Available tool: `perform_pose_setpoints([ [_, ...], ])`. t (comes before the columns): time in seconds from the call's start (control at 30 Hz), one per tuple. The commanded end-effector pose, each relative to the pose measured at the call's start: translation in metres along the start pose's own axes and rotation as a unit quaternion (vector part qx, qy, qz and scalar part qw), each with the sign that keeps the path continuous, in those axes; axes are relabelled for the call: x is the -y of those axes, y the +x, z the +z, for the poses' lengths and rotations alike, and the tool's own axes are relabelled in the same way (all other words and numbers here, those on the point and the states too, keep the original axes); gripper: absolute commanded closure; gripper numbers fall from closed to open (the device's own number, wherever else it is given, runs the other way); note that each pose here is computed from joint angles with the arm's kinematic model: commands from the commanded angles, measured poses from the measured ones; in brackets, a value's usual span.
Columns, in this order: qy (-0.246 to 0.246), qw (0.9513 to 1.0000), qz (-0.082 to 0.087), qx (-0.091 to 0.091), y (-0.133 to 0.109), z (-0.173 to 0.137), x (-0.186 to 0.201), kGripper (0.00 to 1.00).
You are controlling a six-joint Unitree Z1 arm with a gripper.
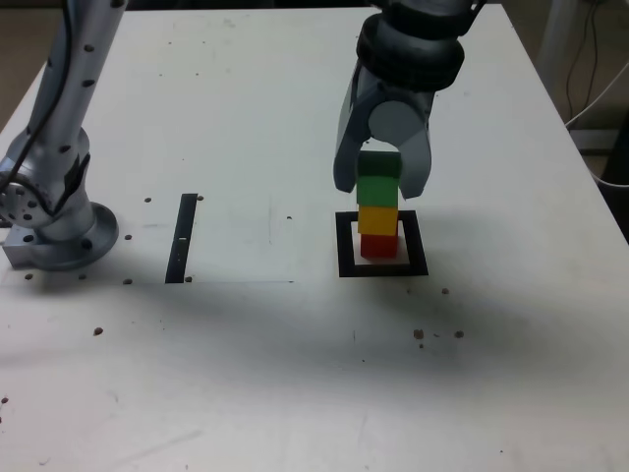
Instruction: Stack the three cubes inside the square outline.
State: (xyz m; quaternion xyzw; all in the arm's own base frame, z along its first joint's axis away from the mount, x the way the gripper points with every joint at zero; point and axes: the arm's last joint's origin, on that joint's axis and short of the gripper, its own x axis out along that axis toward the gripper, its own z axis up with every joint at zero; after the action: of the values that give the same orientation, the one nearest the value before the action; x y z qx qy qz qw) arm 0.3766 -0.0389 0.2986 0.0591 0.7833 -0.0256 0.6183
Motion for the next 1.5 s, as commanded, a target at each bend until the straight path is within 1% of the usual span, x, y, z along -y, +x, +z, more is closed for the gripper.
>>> perform_pose_setpoints([
  [0.0,0.000,1.0000,-0.002,-0.005,0.002,0.001,0.000,0.33],
  [0.07,0.000,1.0000,-0.002,-0.002,0.001,0.001,0.000,0.16],
  [0.13,0.000,1.0000,-0.001,-0.002,0.001,0.001,0.000,0.04],
  [0.2,0.000,1.0000,-0.001,-0.004,0.002,0.000,0.000,0.01],
  [0.47,0.000,0.9999,0.005,-0.014,0.005,-0.002,0.000,0.01],
  [0.73,-0.001,0.9995,0.006,-0.031,0.011,-0.007,0.000,0.01],
  [0.8,-0.001,0.9995,0.007,-0.032,0.011,-0.009,0.000,0.00],
  [0.87,0.001,0.9996,0.009,-0.026,0.007,-0.013,0.001,0.00],
  [0.9,0.002,0.9998,0.009,-0.019,0.003,-0.015,0.002,0.00],
  [0.97,0.006,0.9999,0.011,0.000,-0.008,-0.023,0.005,0.00],
  [1.1,0.014,0.9987,0.011,0.047,-0.036,-0.048,0.010,0.01],
  [1.17,0.018,0.9978,0.010,0.063,-0.047,-0.063,0.012,0.01],
  [1.2,0.019,0.9975,0.010,0.068,-0.050,-0.071,0.012,0.01],
  [1.23,0.020,0.9973,0.009,0.070,-0.052,-0.079,0.012,0.01],
  [1.3,0.022,0.9975,0.010,0.066,-0.052,-0.100,0.012,0.00],
  [1.37,0.025,0.9980,0.012,0.056,-0.048,-0.118,0.011,0.00],
  [1.47,0.031,0.9987,0.018,0.035,-0.036,-0.145,0.010,0.00],
])
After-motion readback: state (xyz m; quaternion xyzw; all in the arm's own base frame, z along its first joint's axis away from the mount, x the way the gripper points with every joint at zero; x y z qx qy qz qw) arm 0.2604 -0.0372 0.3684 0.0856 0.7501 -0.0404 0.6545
